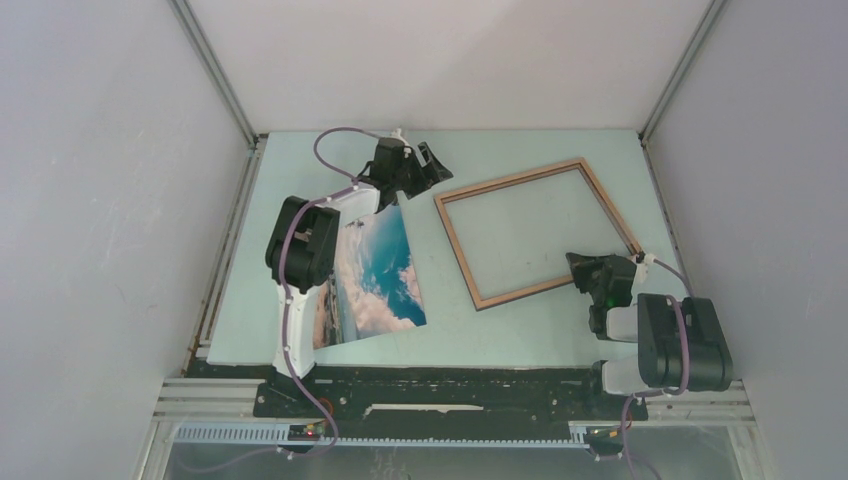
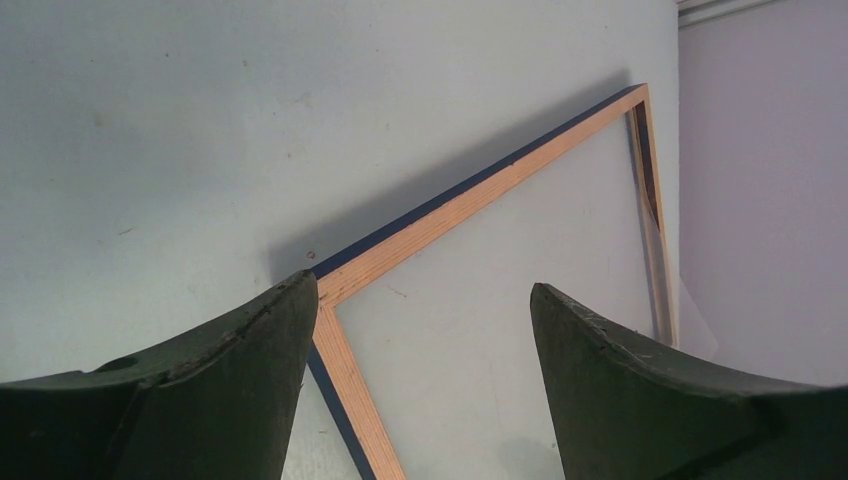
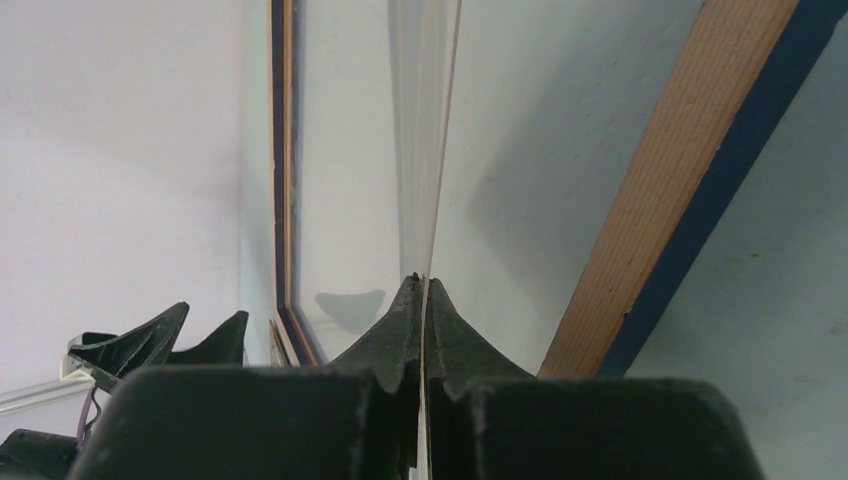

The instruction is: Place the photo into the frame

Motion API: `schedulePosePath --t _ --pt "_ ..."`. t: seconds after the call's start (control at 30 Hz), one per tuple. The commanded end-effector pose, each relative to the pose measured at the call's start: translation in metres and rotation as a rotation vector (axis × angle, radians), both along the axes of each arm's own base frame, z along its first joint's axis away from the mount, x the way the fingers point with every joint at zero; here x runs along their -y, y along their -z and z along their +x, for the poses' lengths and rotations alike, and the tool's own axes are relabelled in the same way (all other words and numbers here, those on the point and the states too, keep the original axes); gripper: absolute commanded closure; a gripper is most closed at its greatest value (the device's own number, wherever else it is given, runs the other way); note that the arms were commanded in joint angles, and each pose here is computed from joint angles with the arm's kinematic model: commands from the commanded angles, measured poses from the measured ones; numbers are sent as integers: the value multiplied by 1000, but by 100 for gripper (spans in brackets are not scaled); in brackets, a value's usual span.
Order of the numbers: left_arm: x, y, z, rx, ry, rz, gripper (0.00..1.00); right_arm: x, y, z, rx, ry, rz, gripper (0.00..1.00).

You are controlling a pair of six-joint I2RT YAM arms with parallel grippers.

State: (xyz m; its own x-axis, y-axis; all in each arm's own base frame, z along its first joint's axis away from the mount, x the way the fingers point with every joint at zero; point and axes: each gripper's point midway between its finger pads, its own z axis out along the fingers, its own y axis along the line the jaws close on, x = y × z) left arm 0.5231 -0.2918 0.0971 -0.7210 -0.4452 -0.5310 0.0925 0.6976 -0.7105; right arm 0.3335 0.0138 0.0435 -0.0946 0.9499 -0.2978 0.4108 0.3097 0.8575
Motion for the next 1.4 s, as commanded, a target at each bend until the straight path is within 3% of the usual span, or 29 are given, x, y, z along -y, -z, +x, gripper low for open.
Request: schedulePosePath --t 0.0,0.53,1.37 --pt "7 -22 17 44 -1 -33 16 -2 -14 12 53 -32 -39 100" --pt "9 -12 19 7 -8 -38 15 -8 -29 14 110 -67 -104 100" --pt "10 -15 17 13 -1 -39 15 15 -28 31 117 -9 -82 100"
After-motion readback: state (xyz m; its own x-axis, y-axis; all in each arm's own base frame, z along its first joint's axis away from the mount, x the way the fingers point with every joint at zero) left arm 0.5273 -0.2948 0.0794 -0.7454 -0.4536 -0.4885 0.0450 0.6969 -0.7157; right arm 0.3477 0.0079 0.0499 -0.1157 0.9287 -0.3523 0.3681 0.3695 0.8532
